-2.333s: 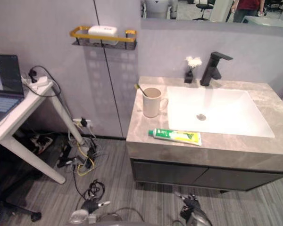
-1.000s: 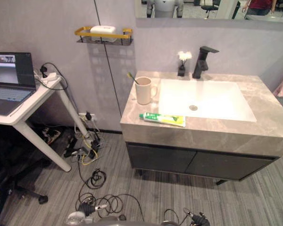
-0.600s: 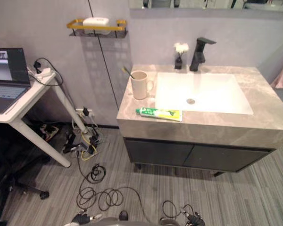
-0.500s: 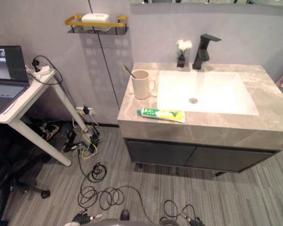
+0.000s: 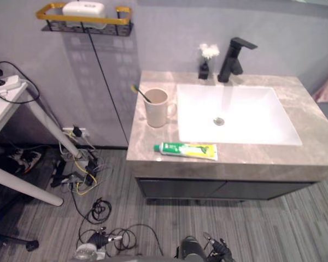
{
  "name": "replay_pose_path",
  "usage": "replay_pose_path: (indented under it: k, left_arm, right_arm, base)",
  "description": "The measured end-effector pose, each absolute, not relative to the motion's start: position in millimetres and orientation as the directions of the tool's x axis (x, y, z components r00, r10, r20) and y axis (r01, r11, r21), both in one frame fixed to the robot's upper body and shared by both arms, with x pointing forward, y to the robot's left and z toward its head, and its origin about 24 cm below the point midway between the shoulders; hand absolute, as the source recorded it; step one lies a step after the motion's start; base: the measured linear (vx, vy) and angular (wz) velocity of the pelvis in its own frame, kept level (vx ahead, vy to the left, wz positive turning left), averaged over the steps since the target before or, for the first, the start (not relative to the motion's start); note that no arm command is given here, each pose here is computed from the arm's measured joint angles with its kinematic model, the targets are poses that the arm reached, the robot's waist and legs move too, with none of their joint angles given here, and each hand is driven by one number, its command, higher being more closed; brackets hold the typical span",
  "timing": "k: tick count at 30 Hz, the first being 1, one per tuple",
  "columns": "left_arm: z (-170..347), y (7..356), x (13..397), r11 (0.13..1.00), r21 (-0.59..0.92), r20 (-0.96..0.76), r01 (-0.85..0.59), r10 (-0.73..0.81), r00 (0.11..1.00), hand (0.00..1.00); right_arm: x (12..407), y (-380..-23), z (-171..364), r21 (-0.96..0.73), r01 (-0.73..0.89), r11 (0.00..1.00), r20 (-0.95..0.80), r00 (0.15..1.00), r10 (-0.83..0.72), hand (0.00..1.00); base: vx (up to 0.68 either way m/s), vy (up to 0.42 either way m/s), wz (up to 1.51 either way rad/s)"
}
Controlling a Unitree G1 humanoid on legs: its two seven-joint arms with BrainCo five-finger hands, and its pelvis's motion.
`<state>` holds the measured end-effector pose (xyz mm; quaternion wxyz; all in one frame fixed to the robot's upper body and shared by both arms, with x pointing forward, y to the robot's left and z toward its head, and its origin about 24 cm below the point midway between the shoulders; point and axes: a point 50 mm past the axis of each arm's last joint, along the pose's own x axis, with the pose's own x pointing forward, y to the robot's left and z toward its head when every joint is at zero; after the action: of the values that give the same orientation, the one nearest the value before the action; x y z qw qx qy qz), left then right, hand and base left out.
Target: Organize washtable
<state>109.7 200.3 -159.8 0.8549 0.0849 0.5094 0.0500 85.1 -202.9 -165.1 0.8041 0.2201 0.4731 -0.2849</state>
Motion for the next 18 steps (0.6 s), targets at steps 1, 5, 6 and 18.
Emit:
replay_pose_path:
  k: [1,5,6,18]
  left_arm:
    - [-160,202,109,0.980,0.201,-0.863,-0.001,0.178,0.472,0.00]
    - [-162,184,110,0.988,0.156,-0.871,0.006,0.135,0.473,0.00]
    - [-163,183,109,0.988,0.152,-0.873,0.002,0.133,0.470,0.00]
    - [-162,195,106,0.984,0.175,-0.871,-0.026,0.166,0.463,0.00]
  right_arm:
    - [84,-204,-165,0.081,0.671,0.737,-0.887,0.386,-0.254,0.00]
    - [77,-218,-165,0.040,0.678,0.734,-0.891,0.357,-0.281,0.00]
    - [74,-218,-165,0.038,0.676,0.736,-0.894,0.352,-0.278,0.00]
    - [74,-211,-167,0.023,0.610,0.792,-0.904,0.352,-0.244,0.00]
  base:
    - [0.16,-0.109,0.14]
    - [0.17,-0.109,-0.01]
    - [0.10,-0.017,-0.06]
    - [0.09,0.020,0.01]
